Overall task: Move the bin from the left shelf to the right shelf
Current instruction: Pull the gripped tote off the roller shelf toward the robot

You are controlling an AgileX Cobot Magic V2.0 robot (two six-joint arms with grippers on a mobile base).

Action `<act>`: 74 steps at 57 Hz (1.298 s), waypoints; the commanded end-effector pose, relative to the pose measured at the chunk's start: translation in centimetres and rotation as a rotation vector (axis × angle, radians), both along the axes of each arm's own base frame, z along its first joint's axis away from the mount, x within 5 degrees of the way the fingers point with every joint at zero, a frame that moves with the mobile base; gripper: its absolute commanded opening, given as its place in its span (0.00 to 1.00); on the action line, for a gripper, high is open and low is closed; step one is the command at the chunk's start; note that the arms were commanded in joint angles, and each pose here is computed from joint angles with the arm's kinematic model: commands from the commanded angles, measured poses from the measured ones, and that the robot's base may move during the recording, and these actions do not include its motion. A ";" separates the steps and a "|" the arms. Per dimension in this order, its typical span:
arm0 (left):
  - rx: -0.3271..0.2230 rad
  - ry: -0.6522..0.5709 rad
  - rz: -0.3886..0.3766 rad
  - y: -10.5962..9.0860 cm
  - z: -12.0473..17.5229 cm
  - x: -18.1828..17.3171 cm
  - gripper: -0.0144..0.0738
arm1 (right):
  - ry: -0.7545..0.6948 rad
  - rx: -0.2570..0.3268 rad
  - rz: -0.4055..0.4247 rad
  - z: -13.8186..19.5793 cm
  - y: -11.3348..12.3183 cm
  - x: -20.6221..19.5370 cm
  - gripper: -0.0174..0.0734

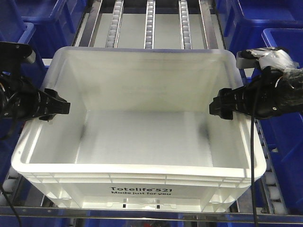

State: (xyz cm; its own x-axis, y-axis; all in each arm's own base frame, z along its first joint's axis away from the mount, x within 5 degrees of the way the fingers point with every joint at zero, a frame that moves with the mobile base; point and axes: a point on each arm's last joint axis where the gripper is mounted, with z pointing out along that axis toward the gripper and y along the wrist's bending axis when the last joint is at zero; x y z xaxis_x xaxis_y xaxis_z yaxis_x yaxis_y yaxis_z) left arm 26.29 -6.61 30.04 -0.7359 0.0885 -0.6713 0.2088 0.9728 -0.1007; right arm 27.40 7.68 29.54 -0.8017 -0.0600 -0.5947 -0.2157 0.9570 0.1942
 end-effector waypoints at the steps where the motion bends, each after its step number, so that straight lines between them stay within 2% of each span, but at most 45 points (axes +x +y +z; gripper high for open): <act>1: -0.035 -0.086 0.007 -0.2 1.7 0.2 0.62 | -0.079 0.021 -0.015 1.6 -0.1 0.3 0.84; 15: -0.035 -0.085 0.006 -0.2 1.7 0.2 0.59 | -0.080 0.021 -0.016 1.5 -0.1 0.4 0.83; 24: -0.034 -0.085 0.006 -0.2 1.7 0.2 0.51 | -0.081 0.021 -0.016 1.5 -0.1 0.4 0.74; 45: -0.046 -0.090 0.009 -0.3 1.8 0.2 0.18 | -0.081 0.022 -0.017 1.5 -0.1 0.4 0.26; 49: -0.044 -0.096 0.008 -0.3 1.8 0.2 0.15 | -0.082 0.022 -0.017 1.6 -0.1 0.4 0.18; 67: -0.049 -0.127 0.010 -0.3 2.0 0.4 0.15 | -0.099 0.026 -0.021 1.7 -0.1 0.6 0.18; 74: -0.082 -0.123 0.018 -0.4 2.1 0.4 0.15 | -0.107 0.042 -0.025 1.8 0.0 0.6 0.18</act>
